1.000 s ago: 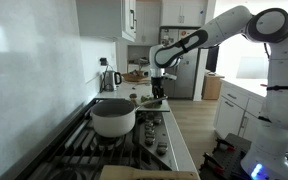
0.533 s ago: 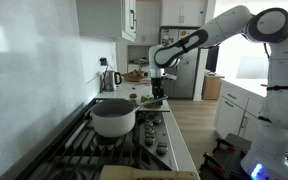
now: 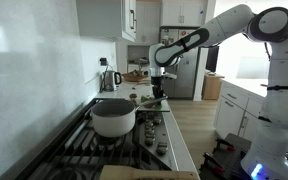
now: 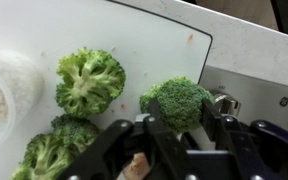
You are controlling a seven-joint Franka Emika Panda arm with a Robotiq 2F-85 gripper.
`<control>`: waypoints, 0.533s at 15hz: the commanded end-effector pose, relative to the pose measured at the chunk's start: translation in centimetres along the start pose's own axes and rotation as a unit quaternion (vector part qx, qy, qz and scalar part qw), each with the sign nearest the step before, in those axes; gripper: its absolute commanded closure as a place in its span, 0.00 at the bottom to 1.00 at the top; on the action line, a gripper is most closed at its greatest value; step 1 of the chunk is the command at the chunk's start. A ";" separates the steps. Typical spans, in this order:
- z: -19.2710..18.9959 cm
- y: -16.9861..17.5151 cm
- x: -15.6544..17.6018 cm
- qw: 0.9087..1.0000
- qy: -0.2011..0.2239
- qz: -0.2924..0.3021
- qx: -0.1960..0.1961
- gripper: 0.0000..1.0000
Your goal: Put a green object in the pot
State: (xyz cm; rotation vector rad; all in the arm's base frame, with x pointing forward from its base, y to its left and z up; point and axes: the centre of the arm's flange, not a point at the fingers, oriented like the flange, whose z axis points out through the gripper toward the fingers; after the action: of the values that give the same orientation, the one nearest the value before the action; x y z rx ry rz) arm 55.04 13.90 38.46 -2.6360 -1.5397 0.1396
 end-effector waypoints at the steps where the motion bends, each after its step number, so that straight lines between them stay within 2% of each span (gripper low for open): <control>1: -1.0 -0.5 -0.1 1.000 0.000 0.015 0.003 0.86; 3: -1.2 -0.4 -0.2 1.000 0.001 0.021 0.002 0.94; 8: -1.4 -0.2 -0.1 1.000 0.002 0.029 0.002 0.94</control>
State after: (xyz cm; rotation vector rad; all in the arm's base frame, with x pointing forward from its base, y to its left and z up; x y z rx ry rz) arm 54.99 13.78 39.07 -2.6601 -1.5080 0.1288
